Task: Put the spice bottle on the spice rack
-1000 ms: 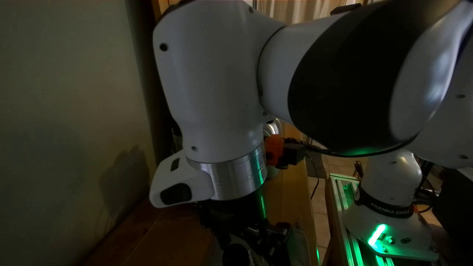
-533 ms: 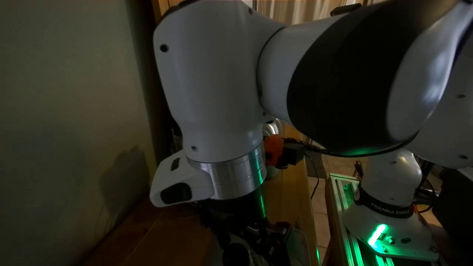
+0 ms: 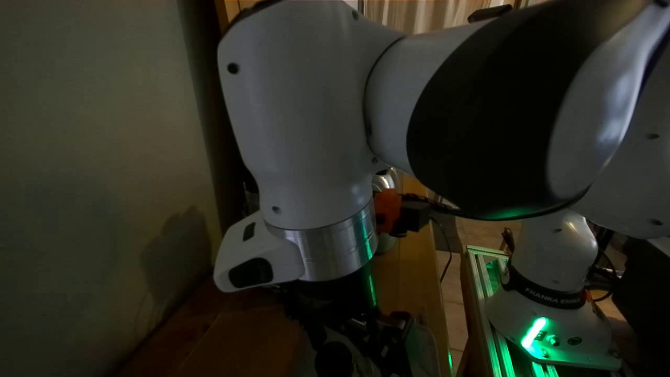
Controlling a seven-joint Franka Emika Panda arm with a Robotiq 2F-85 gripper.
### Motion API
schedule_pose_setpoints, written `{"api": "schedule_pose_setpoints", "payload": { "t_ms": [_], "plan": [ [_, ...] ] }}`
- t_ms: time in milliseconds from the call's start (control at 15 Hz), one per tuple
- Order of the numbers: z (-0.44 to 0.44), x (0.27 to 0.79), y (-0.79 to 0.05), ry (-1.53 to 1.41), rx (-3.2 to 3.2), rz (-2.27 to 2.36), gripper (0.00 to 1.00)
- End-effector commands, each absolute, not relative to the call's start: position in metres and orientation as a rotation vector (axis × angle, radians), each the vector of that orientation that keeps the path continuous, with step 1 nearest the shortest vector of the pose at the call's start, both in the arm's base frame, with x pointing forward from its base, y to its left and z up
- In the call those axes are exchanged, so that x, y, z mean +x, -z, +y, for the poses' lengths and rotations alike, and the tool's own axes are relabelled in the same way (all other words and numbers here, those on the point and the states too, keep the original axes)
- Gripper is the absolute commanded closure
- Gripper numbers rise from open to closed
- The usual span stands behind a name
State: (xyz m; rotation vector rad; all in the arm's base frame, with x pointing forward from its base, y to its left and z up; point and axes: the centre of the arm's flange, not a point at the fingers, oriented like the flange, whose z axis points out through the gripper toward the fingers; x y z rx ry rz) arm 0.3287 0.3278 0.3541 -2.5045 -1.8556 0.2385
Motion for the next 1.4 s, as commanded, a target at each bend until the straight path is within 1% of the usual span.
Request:
{"api": "schedule_pose_setpoints", "payload": {
  "t_ms": [0,533,1333],
  "plan": [
    [0.321,0.326,-0.357,-0.247,-2.507,-1.903,0.00],
    [0.321,0.325,-0.364,-0.230,-2.506,-1.910,0.00],
    [0.321,0.331,-0.338,-0.185,-2.513,-1.879,0.00]
  ]
}}
